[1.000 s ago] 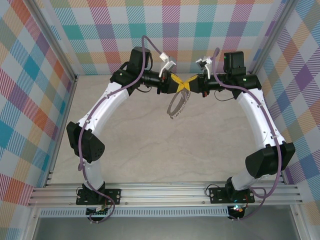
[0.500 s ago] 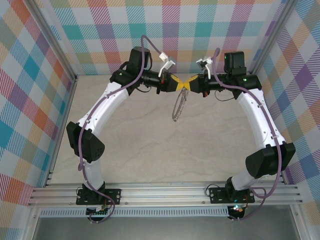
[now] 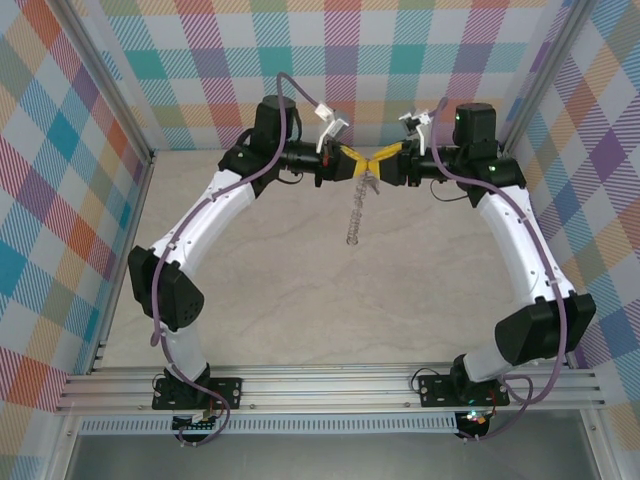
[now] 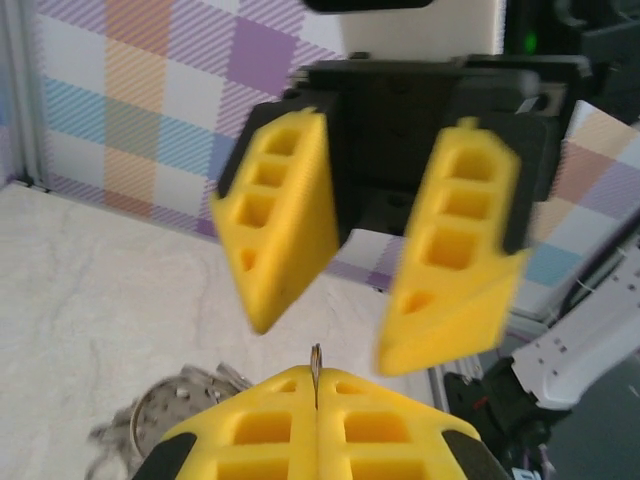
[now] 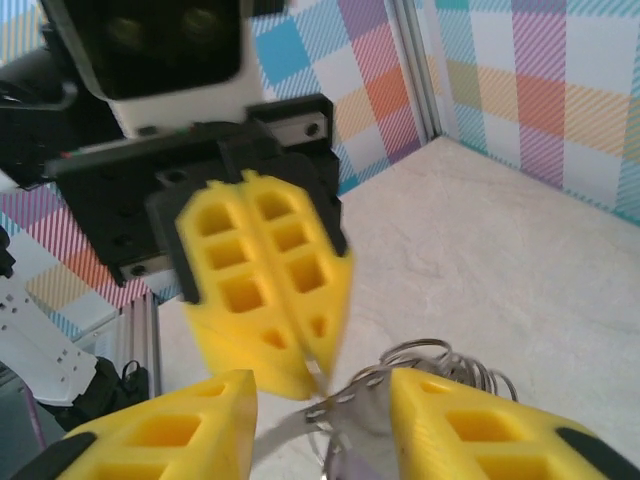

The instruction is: Put the keys on the keyring

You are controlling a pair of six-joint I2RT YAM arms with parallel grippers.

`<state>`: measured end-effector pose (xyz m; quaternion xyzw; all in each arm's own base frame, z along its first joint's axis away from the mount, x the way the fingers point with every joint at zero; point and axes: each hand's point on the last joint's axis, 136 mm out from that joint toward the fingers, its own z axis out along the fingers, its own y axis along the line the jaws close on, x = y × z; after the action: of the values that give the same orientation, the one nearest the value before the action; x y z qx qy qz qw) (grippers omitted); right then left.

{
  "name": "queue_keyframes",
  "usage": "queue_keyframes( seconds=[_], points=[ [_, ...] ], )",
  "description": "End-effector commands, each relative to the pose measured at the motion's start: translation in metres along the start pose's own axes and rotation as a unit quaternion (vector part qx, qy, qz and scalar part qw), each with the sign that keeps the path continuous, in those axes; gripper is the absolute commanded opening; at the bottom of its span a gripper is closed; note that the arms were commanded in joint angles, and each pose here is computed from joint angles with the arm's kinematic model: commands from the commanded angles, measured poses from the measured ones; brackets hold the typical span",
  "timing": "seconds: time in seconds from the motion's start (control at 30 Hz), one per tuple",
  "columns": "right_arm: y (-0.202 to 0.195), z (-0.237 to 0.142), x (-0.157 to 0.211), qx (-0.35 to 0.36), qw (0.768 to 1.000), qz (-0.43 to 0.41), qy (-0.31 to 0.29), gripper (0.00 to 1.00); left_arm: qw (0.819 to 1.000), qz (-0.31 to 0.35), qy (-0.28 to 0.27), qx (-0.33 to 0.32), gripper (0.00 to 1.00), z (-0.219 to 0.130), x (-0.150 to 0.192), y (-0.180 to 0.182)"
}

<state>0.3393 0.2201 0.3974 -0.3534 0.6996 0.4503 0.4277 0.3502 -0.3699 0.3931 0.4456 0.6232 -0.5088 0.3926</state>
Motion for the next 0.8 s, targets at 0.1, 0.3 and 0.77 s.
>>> queue_keyframes(
  seconds=[0.1, 0.3, 0.77],
  points=[
    [0.021, -0.031, -0.03, 0.041, 0.996, -0.034, -0.075, 0.46, 0.995, 0.04, -0.079, -0.036, 0.0, -0.013, -0.039, -0.009],
    [-0.002, -0.04, -0.017, 0.115, 0.986, -0.01, -0.121, 0.47, 0.992, 0.039, -0.112, -0.039, 0.0, -0.017, -0.045, -0.01],
    [0.005, -0.02, 0.023, 0.022, 0.994, 0.014, -0.102, 0.59, 0.99, 0.037, -0.139, -0.008, 0.0, -0.021, -0.055, -0.025]
  ],
)
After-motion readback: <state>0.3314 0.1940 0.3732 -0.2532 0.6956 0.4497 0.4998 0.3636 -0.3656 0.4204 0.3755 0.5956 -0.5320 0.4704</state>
